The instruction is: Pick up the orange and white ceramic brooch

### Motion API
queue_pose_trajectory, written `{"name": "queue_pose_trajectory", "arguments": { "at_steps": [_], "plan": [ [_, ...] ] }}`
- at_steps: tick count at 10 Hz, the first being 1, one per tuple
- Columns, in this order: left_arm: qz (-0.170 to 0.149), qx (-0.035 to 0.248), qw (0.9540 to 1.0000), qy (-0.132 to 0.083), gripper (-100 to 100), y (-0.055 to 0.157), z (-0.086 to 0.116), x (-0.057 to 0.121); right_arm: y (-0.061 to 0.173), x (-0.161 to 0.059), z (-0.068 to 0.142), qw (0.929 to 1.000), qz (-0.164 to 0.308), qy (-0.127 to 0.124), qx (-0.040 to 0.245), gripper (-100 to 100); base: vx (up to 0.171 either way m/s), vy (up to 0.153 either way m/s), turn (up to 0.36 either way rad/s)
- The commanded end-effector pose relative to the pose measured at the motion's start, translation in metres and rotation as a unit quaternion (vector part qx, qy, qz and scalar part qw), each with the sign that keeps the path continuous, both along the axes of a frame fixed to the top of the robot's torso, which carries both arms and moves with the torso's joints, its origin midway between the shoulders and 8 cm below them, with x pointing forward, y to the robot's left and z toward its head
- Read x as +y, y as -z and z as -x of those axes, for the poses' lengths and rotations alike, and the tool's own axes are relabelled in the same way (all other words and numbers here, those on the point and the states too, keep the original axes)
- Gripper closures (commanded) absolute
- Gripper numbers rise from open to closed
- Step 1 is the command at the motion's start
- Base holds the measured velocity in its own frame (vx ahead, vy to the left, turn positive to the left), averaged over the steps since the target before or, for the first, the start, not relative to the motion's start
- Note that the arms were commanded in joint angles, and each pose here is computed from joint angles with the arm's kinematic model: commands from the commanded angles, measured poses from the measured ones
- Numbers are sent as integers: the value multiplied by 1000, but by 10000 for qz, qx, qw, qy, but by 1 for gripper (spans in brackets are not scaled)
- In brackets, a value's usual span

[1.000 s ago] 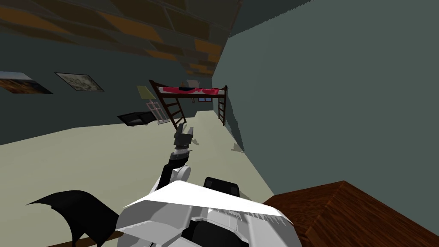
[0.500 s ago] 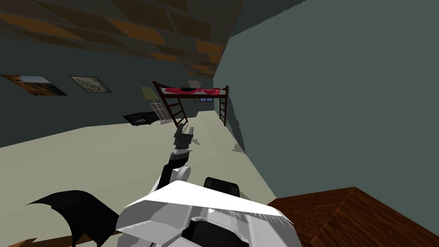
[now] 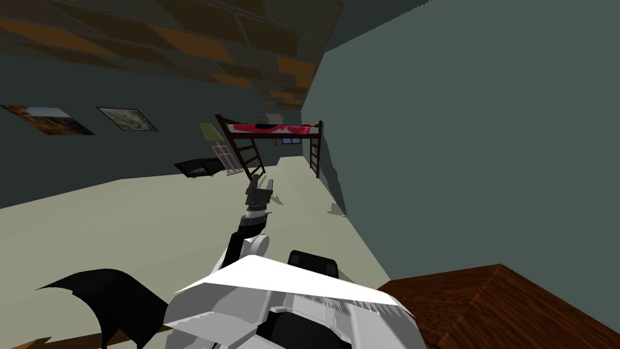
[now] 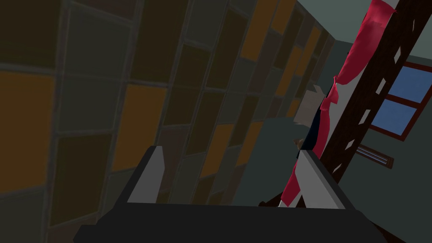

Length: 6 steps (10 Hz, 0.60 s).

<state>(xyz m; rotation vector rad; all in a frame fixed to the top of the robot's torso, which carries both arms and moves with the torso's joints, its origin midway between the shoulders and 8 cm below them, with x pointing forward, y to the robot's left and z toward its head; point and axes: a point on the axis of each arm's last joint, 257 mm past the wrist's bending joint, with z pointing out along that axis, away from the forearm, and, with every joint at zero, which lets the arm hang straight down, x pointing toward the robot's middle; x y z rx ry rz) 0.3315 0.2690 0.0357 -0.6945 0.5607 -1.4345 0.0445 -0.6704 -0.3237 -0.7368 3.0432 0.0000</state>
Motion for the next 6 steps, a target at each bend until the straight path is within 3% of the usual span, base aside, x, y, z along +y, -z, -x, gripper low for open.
{"name": "queue_pose_trajectory", "arguments": {
  "at_steps": [1, 2, 5, 6],
  "plan": [
    [0, 0, 10000, 0, 0, 0, 0, 0, 0, 0, 0, 10000, 0, 0, 0, 0, 0, 0, 0],
    [0, 0, 10000, 0, 0, 0, 0, 0, -10, -2, -8, 10000, 0, -48, -2, 100, -13, 1, -85],
    [0, 0, 10000, 0, 0, 0, 0, 0, -16, -3, -16, 10000, 5, -84, -4, 100, -18, 1, -51],
    [0, 0, 10000, 0, 0, 0, 0, 0, -17, -3, -16, 10000, 0, -85, -1, 0, 0, 0, 0]
  ]
}}
